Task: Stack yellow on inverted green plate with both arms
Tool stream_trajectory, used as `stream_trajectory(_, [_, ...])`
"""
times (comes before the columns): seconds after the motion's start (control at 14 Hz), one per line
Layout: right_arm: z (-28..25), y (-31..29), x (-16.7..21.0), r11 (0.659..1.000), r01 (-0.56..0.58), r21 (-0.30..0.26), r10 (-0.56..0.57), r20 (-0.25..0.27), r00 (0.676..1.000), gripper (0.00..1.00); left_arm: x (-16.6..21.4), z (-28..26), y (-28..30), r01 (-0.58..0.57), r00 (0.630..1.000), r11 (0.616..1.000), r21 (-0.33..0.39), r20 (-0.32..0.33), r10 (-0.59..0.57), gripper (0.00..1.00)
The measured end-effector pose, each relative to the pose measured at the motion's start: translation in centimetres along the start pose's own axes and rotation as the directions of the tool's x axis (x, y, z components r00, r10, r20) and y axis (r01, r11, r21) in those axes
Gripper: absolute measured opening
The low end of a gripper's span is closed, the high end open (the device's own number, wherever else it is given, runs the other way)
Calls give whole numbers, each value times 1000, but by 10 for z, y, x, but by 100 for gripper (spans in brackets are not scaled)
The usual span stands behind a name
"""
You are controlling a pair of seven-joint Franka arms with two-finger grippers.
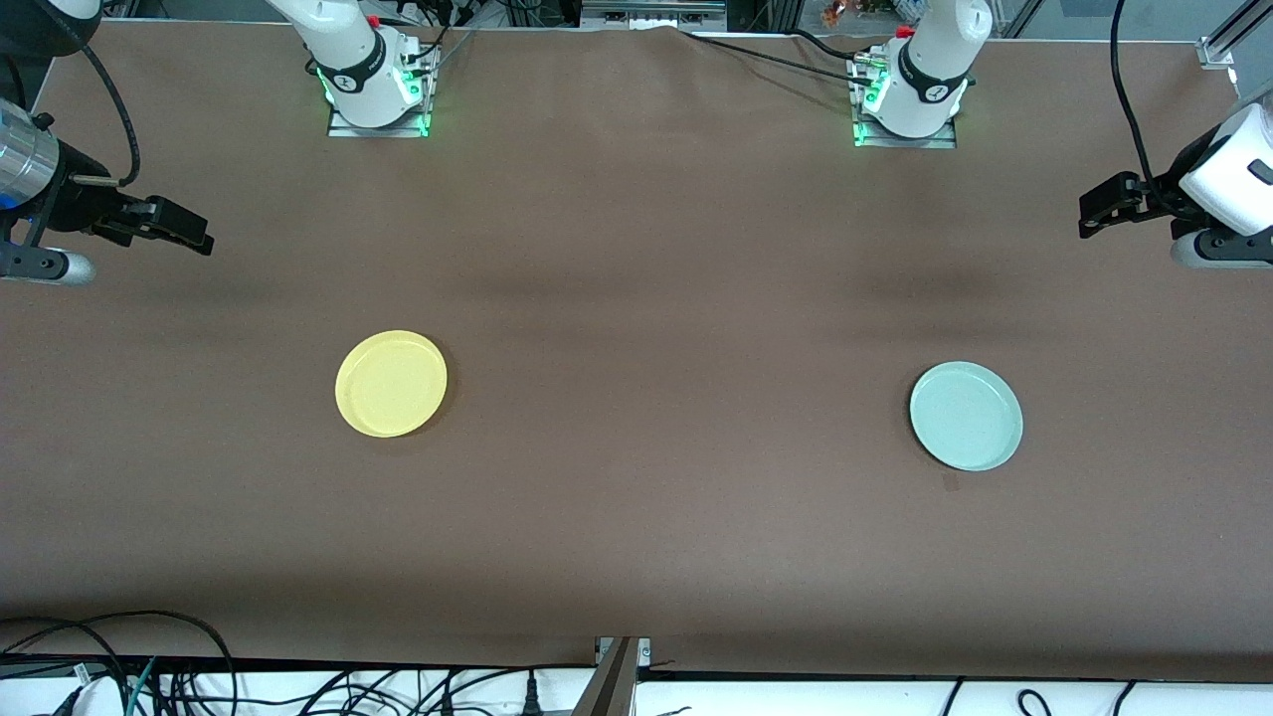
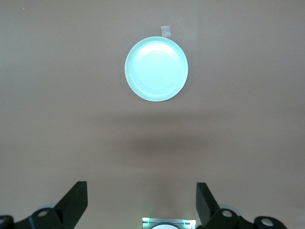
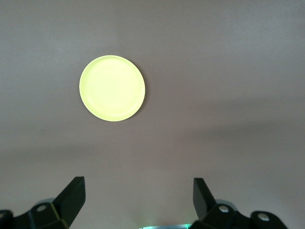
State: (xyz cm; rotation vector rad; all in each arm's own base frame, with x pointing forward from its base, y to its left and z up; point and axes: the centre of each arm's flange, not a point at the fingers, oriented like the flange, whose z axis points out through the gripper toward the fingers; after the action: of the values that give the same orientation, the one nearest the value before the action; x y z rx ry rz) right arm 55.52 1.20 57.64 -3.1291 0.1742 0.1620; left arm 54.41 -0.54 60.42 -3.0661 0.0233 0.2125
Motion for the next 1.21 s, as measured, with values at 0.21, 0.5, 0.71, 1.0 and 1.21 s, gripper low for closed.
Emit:
stream_trajectory(0.21, [0,0,0,1000,0,0,0,-1,1000,100,0,0,1,-15,1000,1000,0,0,15,100])
stream_trajectory(0.5, [-2,0,2,1000,0,3,0,-21,1000,100,0,0,2,-27,1000,1000,1,0,27,100])
stream_trajectory(0.71, [-1,-2,7,1000,2,8,-2,-55,999,100,0,0,4,-34,999,999,1,0,34,100])
stream_trajectory(1.0, [72,-12,31,1000,14,15,-12,-89,996,100,0,0,10,-52,999,999,2,-1,52,100])
stream_trajectory(1.21, [159,-22,54,999,42,17,-41,-58,997,100,1,1,12,-63,998,998,2,1,63,100])
